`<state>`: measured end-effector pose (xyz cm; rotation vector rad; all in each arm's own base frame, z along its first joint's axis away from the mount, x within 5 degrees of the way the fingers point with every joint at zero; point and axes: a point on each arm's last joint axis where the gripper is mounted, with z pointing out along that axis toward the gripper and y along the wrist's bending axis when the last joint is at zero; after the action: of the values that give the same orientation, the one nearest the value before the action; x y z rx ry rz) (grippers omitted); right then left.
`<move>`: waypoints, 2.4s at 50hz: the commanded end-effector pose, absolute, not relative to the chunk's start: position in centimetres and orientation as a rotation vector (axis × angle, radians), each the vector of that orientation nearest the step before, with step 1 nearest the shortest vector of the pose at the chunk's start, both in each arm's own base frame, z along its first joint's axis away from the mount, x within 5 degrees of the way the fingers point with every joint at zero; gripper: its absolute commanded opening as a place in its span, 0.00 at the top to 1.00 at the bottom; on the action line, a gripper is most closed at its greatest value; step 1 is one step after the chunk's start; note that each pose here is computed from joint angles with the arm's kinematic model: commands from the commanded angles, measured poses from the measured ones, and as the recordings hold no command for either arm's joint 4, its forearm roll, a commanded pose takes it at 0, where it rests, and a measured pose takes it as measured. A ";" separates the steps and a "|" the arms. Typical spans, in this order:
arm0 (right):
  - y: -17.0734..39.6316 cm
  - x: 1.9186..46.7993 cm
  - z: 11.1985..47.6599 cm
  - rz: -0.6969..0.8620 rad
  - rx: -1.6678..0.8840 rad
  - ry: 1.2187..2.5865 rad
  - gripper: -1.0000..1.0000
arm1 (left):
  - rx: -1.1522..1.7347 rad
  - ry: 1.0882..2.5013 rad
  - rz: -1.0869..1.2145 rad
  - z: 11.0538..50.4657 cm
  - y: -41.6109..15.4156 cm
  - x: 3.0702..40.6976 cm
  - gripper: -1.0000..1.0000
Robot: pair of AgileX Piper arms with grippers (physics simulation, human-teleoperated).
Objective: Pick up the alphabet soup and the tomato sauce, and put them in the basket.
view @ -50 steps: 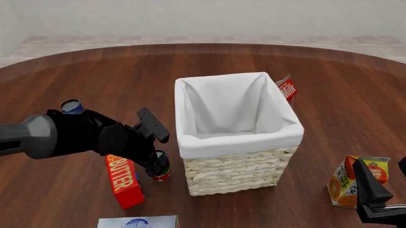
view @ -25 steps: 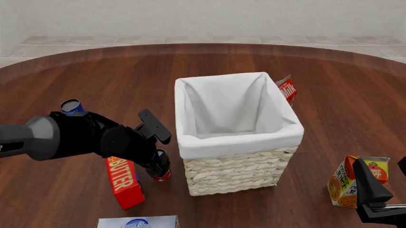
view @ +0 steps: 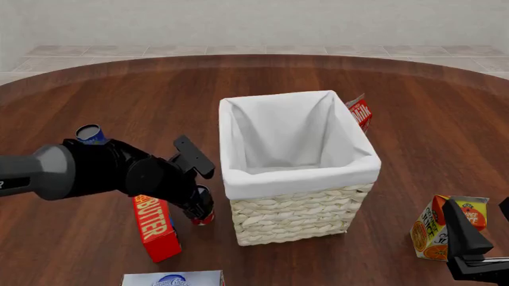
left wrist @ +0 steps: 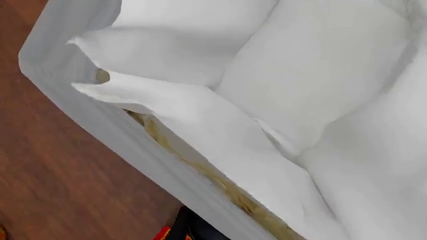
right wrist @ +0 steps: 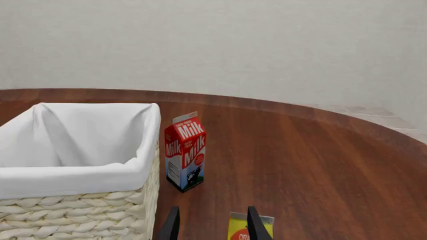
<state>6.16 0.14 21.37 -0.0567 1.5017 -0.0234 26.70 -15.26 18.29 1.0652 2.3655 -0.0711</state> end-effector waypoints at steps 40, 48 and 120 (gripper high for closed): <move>0.2 6.1 21.4 -0.020 -0.057 1.501 0.00 | 1.067 2.290 -0.018 22.9 -14.2 28.8 1.00; 0.2 6.1 21.4 -0.019 -0.056 1.501 0.00 | 1.070 2.281 -0.013 23.6 -14.1 28.8 1.00; 0.2 6.2 21.4 -0.017 -0.063 1.497 0.00 | 1.139 2.139 0.006 31.5 -13.5 25.7 1.00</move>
<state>6.17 0.19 21.43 -0.0615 1.4974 -0.0175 25.90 -13.73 30.17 1.1183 2.1706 -0.0112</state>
